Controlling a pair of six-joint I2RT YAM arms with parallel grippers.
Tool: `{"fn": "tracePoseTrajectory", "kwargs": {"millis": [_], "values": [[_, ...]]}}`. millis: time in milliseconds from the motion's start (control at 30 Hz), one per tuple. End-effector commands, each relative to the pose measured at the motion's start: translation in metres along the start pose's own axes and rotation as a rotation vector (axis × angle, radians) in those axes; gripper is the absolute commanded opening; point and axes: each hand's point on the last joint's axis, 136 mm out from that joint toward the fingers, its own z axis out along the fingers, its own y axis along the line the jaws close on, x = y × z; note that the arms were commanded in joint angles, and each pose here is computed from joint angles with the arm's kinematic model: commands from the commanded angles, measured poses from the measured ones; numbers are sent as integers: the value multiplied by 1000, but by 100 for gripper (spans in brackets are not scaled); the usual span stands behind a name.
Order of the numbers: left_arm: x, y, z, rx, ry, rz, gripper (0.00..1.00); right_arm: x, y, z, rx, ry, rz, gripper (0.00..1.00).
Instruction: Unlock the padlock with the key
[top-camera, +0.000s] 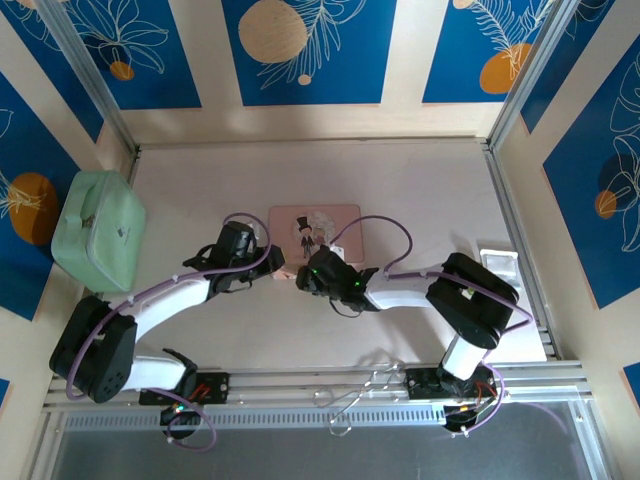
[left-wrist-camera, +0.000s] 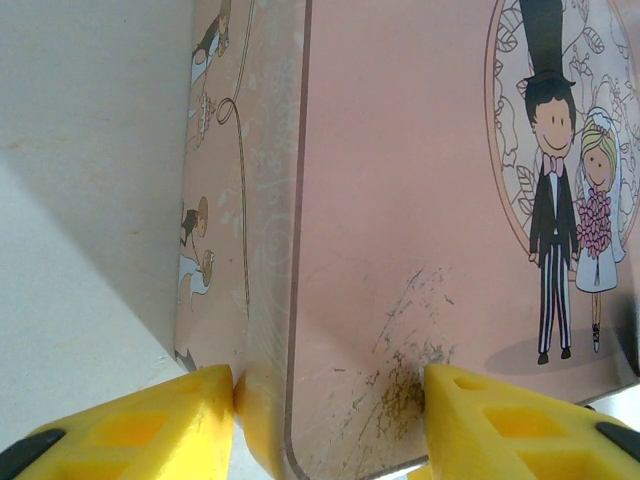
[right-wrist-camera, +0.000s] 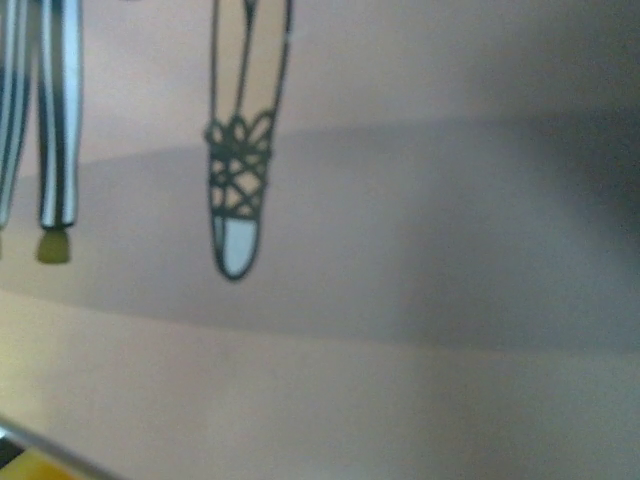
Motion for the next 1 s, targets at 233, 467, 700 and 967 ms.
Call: {"fn": "tracePoseTrajectory", "kwargs": {"millis": [233,467,700,967], "values": [[18,21,0,-52,63,-19,50,5,-10,8,78,29,-47,44],[19,23,0,-57,63,-20,50,5,-14,2,104,30,-32,35],[20,24,1,-58,62,-22,50,8,-14,-10,104,21,-3,30],[22,27,2,-66,63,-23,49,10,-19,-17,113,27,31,27]]}}
